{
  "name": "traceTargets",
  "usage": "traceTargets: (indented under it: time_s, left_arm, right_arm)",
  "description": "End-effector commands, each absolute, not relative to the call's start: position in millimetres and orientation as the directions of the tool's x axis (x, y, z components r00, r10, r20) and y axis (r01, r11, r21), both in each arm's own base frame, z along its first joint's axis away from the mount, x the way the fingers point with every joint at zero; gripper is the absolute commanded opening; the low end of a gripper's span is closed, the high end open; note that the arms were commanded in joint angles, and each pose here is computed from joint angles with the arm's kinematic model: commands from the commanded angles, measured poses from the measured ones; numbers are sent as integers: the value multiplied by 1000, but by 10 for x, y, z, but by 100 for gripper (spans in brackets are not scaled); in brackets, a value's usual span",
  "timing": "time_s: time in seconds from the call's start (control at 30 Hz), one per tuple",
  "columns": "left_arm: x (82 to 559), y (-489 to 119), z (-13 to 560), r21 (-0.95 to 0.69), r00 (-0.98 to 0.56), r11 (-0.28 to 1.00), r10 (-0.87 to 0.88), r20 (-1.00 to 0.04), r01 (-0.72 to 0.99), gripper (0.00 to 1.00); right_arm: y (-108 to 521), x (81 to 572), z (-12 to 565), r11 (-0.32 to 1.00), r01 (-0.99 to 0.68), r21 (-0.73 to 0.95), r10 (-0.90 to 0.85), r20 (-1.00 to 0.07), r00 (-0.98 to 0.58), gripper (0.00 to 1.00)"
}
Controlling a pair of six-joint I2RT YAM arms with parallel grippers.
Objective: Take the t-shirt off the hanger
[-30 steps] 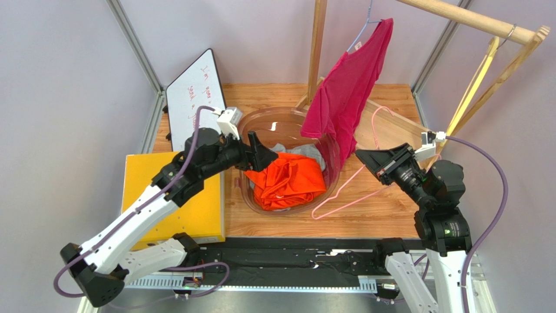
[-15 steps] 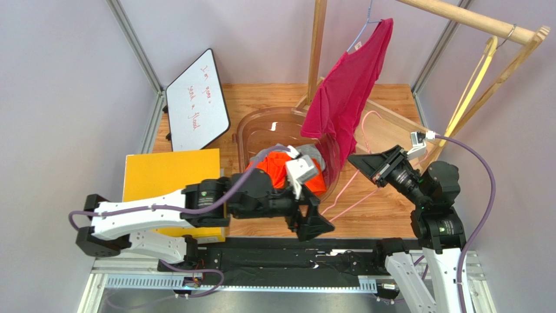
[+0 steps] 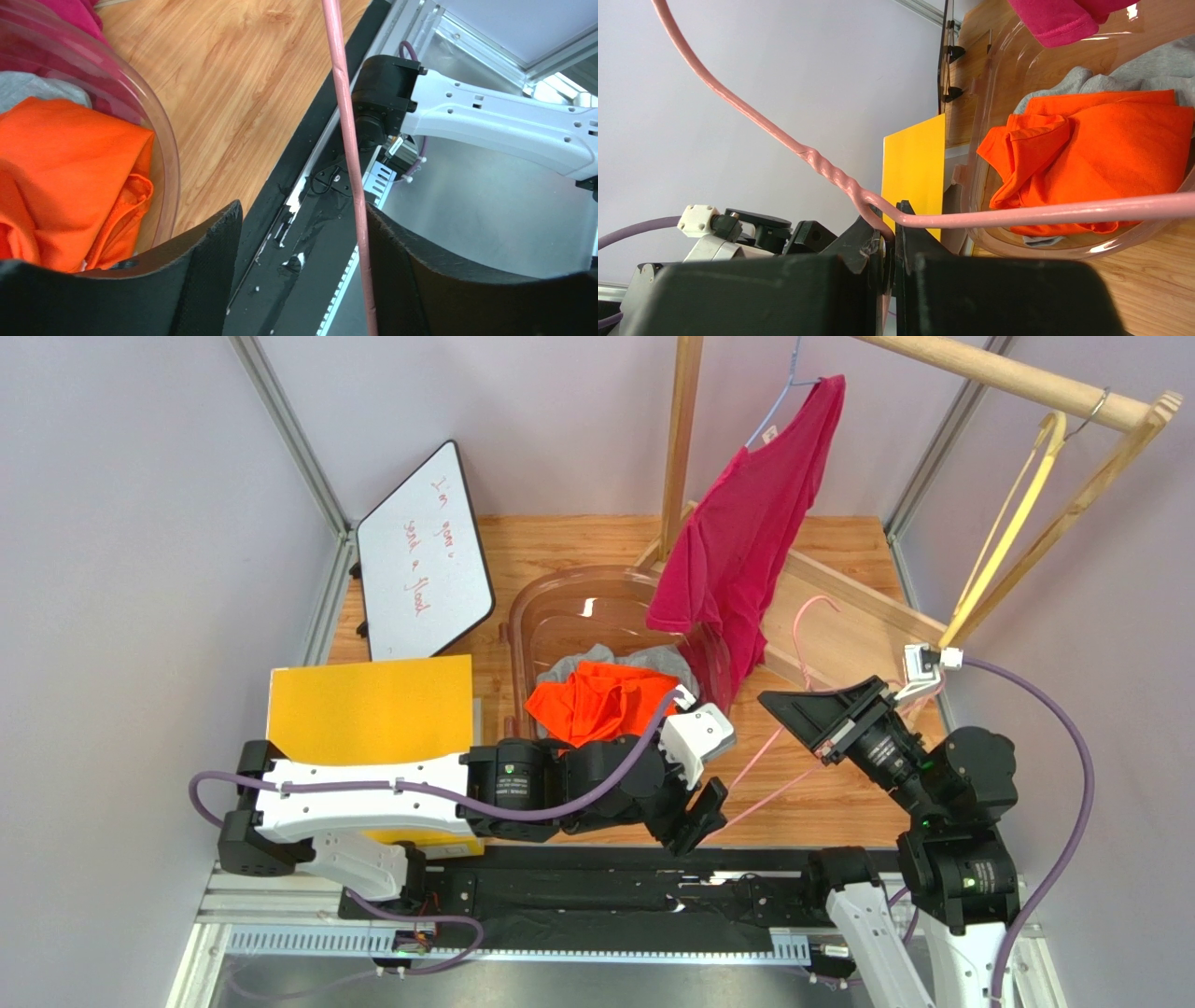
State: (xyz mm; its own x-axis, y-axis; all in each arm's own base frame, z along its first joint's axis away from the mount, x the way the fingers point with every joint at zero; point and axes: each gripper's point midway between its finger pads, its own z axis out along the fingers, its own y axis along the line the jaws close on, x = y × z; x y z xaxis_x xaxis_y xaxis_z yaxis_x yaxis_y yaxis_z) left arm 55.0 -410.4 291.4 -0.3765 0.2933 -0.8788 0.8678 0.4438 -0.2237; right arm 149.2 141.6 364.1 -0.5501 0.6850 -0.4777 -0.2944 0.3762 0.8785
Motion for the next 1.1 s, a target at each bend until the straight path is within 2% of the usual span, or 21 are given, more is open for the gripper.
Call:
traceTargets:
  time_s: [0.0, 0.07, 0.1, 0.17, 0.2, 0.27, 0.3, 0.4, 0.43, 0.5, 0.53, 0.63, 0.73, 0.83, 1.07]
  left_arm:
    - [456, -4207, 3026, -278, -387, 389, 239, -890, 878, 63]
    - [412, -4257, 3014, -312, -403, 363, 209, -891, 878, 58]
    - [375, -4278, 3010, -339, -421, 346, 198, -885, 875, 46]
    - [322, -4302, 3043, -360, -428, 313, 180, -886, 879, 41]
    - [307, -4304, 3047, -365, -431, 307, 182, -884, 879, 25]
    - [322, -4263, 3077, -369, -439, 323, 182, -880, 872, 4]
    - [382, -4237, 3071, -363, -442, 354, 173, -880, 862, 0]
    - [489, -4112, 3057, -373, -474, 435, 149, -868, 819, 0]
    - [514, -4048, 3025, -380, -494, 465, 148, -857, 799, 0]
    - [568, -3990, 3013, -380, -504, 502, 136, -853, 777, 0]
    - [583, -3932, 2977, -373, -511, 522, 146, -847, 767, 0]
    - [636, -3843, 2917, -368, -532, 571, 145, -835, 734, 0]
    - [697, -3802, 2888, -357, -539, 612, 136, -831, 706, 0]
    - [785, -3822, 2859, -337, -540, 652, 133, -831, 679, 0]
    - [945, -4003, 2922, -346, -558, 689, 102, -823, 637, 0]
  right_arm:
    - [1396, 1401, 3801, 381, -342, 859, 687, -511, -517, 0]
    - [1409, 1392, 3799, 378, -344, 859, 681, -510, -526, 0]
    - [1412, 1386, 3807, 378, -348, 858, 679, -513, -526, 0]
    - [1415, 1381, 3822, 379, -351, 856, 676, -516, -527, 0]
    - [1415, 1385, 3823, 380, -352, 855, 675, -517, -526, 0]
    - [1414, 1386, 3818, 384, -353, 853, 673, -520, -525, 1]
    - [1415, 1400, 3808, 385, -351, 853, 673, -520, -526, 3]
    - [1441, 1426, 3743, 386, -348, 854, 657, -520, -546, 20]
    - [1450, 1435, 3716, 390, -349, 852, 649, -523, -552, 31]
    - [1470, 1446, 3633, 407, -356, 841, 623, -540, -565, 44]
    - [1479, 1465, 3596, 413, -353, 840, 613, -543, -574, 55]
    - [1506, 1477, 3512, 428, -354, 831, 578, -554, -600, 68]
    - [1508, 1453, 3522, 453, -377, 808, 549, -586, -596, 75]
    - [1512, 1415, 3503, 462, -377, 803, 533, -591, -605, 78]
    - [1549, 1442, 3368, 487, -361, 795, 492, -592, -639, 77]
